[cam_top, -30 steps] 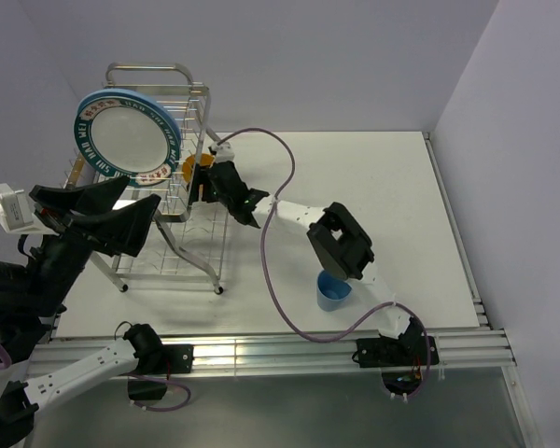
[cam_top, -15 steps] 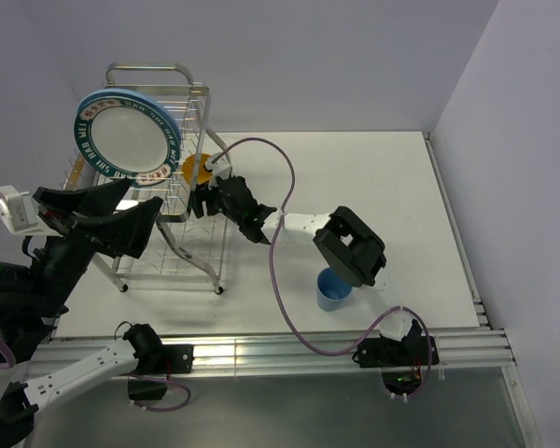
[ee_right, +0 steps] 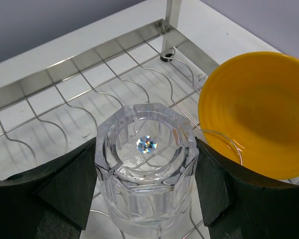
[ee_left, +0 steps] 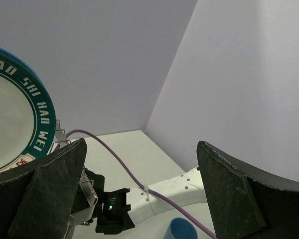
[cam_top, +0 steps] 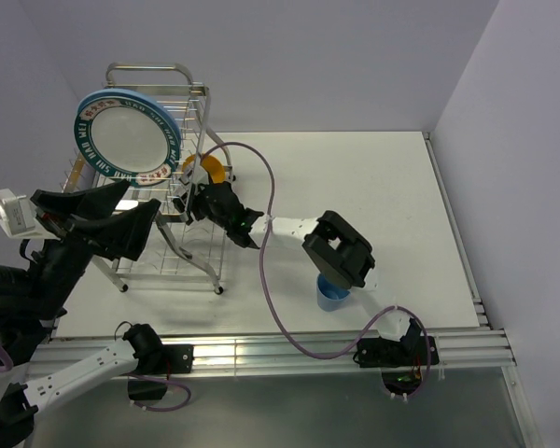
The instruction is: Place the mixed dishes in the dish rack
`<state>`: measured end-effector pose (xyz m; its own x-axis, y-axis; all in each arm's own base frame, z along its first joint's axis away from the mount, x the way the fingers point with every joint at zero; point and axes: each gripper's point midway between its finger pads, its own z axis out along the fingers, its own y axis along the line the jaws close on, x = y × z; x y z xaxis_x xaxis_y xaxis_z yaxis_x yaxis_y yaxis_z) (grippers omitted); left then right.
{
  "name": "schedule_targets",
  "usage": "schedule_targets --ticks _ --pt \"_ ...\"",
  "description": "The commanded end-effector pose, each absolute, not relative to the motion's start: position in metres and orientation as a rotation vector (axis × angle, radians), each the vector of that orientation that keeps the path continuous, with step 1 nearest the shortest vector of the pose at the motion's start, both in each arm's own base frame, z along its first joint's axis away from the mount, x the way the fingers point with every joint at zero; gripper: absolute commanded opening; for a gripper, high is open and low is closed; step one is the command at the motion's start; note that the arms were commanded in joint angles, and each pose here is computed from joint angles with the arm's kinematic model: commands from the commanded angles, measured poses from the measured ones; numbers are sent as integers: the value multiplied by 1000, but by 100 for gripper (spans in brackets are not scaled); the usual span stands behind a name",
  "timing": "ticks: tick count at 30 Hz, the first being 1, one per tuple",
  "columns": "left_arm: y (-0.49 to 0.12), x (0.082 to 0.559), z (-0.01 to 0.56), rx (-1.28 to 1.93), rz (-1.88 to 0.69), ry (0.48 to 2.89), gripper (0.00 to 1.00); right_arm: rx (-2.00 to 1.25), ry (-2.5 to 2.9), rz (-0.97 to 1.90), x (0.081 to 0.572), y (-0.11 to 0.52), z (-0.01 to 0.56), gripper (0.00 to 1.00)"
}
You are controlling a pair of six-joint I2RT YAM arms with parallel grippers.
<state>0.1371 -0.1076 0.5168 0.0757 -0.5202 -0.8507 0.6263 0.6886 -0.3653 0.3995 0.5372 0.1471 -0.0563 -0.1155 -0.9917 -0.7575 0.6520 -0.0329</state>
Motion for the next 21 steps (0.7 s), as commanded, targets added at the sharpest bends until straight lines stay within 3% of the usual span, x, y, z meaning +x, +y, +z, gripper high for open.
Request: schedule_targets --ticks 1,21 --pt "-103 133 518 107 -862 1204 99 -746 1456 600 406 549 184 0" --pt "-94 126 522 101 -868 1185 99 -763 1510 534 416 541 176 3"
